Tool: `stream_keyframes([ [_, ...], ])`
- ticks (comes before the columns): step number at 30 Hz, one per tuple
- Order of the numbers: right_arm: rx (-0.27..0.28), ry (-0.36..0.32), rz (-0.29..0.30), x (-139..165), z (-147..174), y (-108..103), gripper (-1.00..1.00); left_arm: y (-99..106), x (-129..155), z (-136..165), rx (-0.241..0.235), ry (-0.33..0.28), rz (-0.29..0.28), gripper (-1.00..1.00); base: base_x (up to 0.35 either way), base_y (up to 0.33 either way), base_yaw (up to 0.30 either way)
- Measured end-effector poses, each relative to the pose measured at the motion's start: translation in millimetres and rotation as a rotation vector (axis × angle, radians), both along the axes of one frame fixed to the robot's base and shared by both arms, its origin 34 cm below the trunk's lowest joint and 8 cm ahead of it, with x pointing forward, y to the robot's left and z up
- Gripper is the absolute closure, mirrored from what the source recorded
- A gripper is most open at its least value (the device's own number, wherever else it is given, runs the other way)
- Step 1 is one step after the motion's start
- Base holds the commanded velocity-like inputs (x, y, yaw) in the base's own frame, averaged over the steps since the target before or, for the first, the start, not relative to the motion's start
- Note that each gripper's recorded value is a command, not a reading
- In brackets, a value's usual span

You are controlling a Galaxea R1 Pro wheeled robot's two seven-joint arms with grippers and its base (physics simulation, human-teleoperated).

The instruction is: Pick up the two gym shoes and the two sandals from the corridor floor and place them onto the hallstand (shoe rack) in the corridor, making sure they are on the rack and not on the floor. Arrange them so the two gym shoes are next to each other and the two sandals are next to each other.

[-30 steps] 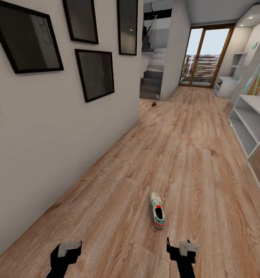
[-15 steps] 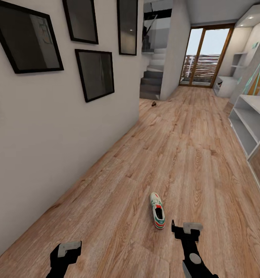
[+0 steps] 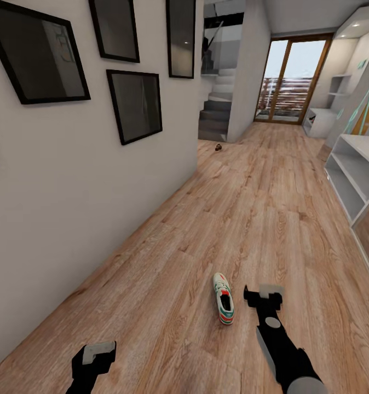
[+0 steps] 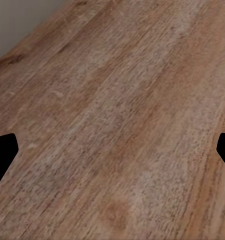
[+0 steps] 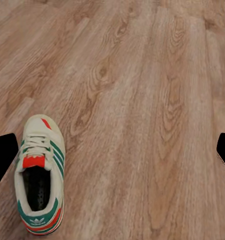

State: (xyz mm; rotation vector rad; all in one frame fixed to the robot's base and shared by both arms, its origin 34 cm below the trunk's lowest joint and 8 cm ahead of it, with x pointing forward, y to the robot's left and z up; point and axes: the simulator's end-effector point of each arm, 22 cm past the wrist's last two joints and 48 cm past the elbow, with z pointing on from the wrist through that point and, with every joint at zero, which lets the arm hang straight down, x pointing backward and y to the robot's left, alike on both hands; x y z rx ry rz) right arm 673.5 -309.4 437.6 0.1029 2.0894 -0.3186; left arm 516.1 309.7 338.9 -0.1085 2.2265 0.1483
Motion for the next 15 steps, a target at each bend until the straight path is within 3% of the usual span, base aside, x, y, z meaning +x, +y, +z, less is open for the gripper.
stream_keyframes([
  [4,0.010,-0.022,0.013,21.1,16.8,4.9,-1.00,0.0,0.0,-0.1,0.000,0.000,-0.001,-1.00,0.022,0.000,0.000],
  [6,0.032,-0.031,0.060,36.1,26.9,18.2,-1.00,0.7,2.1,1.9,0.001,-0.005,-0.001,-1.00,0.143,0.000,0.000],
  [11,0.074,-0.032,0.142,47.0,33.0,39.9,-1.00,0.9,7.4,6.4,0.003,-0.016,-0.002,-1.00,0.267,0.000,0.000],
  [15,0.086,-0.026,0.165,47.9,31.9,46.3,-1.00,2.7,30.2,21.0,0.008,-0.056,-0.006,-1.00,0.318,0.000,0.000],
])
